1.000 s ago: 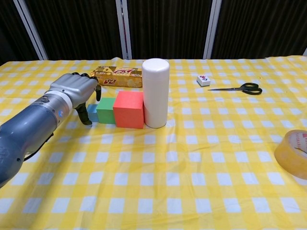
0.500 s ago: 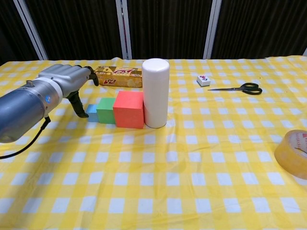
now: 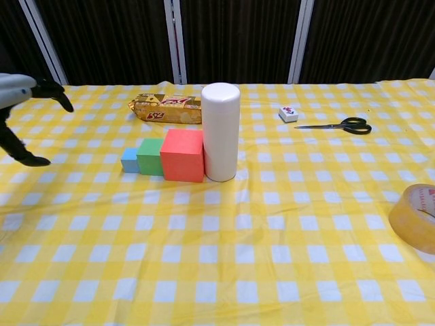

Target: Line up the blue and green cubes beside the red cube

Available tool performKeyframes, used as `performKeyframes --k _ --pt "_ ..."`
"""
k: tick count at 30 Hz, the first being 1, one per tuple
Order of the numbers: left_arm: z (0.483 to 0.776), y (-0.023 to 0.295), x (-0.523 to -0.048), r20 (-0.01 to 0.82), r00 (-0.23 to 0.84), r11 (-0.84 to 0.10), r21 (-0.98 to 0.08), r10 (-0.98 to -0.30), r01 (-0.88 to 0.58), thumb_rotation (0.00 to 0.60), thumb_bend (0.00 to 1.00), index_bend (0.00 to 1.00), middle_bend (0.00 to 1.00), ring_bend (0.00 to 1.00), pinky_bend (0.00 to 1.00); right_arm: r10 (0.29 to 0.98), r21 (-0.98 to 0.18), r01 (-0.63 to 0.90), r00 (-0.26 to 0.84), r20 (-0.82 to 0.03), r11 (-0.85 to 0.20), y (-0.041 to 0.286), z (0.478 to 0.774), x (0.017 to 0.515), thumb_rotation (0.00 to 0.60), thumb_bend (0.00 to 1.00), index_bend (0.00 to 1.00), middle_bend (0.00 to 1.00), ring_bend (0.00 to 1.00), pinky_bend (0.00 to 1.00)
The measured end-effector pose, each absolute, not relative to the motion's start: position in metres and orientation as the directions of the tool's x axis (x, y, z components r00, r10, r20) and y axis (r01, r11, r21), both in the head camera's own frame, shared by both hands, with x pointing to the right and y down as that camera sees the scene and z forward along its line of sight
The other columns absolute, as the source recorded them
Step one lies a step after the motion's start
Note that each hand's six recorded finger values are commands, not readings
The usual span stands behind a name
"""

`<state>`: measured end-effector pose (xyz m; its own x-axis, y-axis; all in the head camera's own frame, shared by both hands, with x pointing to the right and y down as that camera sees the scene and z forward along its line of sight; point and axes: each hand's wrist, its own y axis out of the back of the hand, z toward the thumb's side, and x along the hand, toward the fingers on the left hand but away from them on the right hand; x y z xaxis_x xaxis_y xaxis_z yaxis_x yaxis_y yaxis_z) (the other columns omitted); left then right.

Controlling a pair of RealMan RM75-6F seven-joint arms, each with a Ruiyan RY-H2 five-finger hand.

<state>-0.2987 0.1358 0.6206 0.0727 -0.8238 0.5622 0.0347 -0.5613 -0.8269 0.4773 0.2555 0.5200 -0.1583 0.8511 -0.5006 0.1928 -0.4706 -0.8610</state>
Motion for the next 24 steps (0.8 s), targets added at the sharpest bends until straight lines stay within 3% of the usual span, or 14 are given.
performKeyframes --k 5,11,24 --pt "0.599 0.161 -0.342 0.446 0.087 -0.442 -0.895 -0.891 0.06 0.6 0.24 0.19 0.0 0.0 0.0 0.856 -0.867 0.191 -0.162 -0.49 -0.46 0.255 0.519 0.478 0.6 0.32 0.21 0.0 0.0 0.0" --pt "0.587 0.2 -0.393 0.373 0.069 -0.368 -0.927 -0.925 0.07 0.6 0.24 0.19 0.0 0.0 0.0 0.871 -0.883 0.19 -0.171 -0.46 -0.429 0.252 0.514 0.481 0.6 0.32 0.19 0.0 0.0 0.0" --pt "0.584 0.229 -0.416 0.365 0.0 -0.362 -0.923 -0.931 0.128 0.6 0.24 0.18 0.0 0.0 0.0 0.899 -0.922 0.161 -0.216 -0.382 -0.353 0.251 0.493 0.485 0.6 0.32 0.19 0.0 0.0 0.0"
